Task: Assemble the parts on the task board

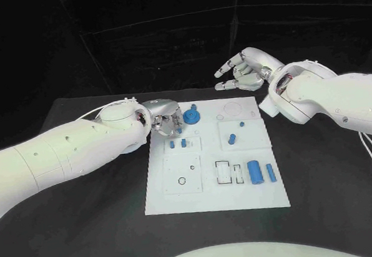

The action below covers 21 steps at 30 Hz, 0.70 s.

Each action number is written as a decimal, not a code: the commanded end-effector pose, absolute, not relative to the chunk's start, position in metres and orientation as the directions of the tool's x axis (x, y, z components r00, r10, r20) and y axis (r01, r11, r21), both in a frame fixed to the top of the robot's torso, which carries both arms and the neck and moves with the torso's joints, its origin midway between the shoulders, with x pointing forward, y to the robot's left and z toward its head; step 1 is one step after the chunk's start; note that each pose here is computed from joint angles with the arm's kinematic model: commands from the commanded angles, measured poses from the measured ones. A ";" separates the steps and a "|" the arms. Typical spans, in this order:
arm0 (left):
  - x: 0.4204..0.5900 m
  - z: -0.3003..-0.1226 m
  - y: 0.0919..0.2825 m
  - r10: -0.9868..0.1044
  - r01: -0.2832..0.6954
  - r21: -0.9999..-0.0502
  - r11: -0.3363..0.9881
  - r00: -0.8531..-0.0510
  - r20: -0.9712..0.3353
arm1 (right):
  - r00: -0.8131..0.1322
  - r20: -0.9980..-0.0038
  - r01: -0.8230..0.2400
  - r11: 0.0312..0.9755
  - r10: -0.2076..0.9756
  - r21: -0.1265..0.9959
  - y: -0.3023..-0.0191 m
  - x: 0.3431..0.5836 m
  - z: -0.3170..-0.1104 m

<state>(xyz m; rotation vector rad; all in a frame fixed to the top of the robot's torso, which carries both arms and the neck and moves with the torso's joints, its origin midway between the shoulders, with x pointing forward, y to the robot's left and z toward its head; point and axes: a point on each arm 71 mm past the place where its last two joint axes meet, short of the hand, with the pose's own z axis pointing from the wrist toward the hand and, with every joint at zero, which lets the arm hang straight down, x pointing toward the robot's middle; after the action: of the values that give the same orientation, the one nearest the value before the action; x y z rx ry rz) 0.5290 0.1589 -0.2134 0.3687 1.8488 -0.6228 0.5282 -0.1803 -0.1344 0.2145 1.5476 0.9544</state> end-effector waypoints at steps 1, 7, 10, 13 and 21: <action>0.530 -0.214 0.159 -0.037 0.517 -0.238 0.822 -0.369 -0.929 | -0.243 -0.739 -0.387 0.636 0.628 0.668 -0.179 0.528 -0.133; 0.530 -0.214 0.160 -0.037 0.514 -0.238 0.824 -0.370 -0.928 | -0.242 -0.739 -0.387 0.636 0.628 0.668 -0.180 0.528 -0.133; 0.530 -0.214 0.161 -0.037 0.514 -0.237 0.824 -0.369 -0.929 | -0.242 -0.739 -0.387 0.636 0.628 0.668 -0.180 0.528 -0.133; 0.530 -0.214 0.161 -0.038 0.512 -0.237 0.825 -0.368 -0.929 | -0.242 -0.739 -0.386 0.637 0.628 0.667 -0.180 0.528 -0.133; 0.531 -0.213 0.171 -0.053 0.501 -0.235 0.833 -0.352 -0.935 | -0.241 -0.747 -0.359 0.658 0.619 0.662 -0.186 0.531 -0.135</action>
<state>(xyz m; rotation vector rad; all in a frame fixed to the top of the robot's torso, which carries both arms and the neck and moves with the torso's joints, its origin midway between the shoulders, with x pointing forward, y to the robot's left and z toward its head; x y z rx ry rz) 0.5299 0.1690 -0.2145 0.3522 1.8642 -0.5955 0.5300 -0.1843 -0.1351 0.2213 1.5507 0.9417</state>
